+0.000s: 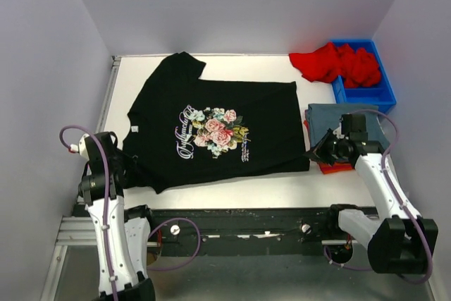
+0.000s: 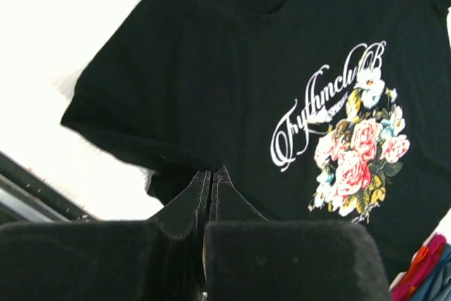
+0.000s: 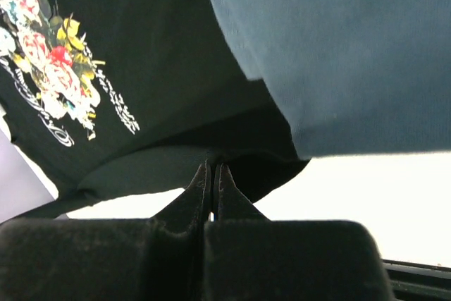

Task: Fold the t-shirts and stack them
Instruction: Fold the flattened tshirt in 1/3 of the way

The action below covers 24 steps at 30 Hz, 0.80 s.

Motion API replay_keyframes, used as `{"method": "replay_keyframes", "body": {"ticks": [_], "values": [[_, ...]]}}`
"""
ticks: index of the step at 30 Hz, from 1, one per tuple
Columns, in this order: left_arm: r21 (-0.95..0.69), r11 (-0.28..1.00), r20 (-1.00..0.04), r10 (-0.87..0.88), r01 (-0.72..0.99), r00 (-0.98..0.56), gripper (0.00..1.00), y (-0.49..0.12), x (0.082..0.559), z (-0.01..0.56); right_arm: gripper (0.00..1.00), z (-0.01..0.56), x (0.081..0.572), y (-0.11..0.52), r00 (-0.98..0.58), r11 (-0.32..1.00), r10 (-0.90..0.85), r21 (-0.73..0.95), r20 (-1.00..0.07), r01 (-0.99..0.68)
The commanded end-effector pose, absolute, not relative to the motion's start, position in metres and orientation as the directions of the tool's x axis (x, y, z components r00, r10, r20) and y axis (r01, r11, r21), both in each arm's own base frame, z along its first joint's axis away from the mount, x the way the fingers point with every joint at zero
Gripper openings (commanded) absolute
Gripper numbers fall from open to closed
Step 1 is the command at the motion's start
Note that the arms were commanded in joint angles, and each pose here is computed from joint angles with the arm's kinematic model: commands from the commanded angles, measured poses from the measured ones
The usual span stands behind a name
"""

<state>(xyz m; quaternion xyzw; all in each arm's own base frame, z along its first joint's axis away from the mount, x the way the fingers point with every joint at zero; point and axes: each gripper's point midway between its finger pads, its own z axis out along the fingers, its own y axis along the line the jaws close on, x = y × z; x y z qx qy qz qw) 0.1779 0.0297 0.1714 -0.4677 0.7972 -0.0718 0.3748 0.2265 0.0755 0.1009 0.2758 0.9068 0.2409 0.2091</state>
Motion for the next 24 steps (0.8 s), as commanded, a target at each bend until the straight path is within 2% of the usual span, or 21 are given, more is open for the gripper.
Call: {"method": "replay_keyframes", "body": {"ticks": [1, 9, 15, 24], "values": [[-0.539, 0.534, -0.537, -0.814, -0.651, -0.223, 0.00, 0.037, 0.221, 0.192, 0.01, 0.110, 0.259, 0.061, -0.727, 0.752, 0.612, 0.514, -0.310, 0.414], [-0.569, 0.521, -0.574, -0.805, -0.636, -0.147, 0.00, 0.058, 0.267, 0.218, 0.01, 0.114, 0.315, 0.065, -0.714, 0.718, 0.642, 0.544, -0.278, 0.434], [-0.626, 0.476, -0.541, -0.836, -0.618, -0.095, 0.00, 0.064, 0.304, 0.219, 0.01, 0.113, 0.353, 0.059, -0.689, 0.703, 0.670, 0.532, -0.276, 0.471], [-0.632, 0.480, -0.520, -0.845, -0.608, -0.126, 0.00, 0.065, 0.352, 0.221, 0.01, 0.101, 0.376, 0.058, -0.695, 0.702, 0.672, 0.519, -0.256, 0.488]]}}
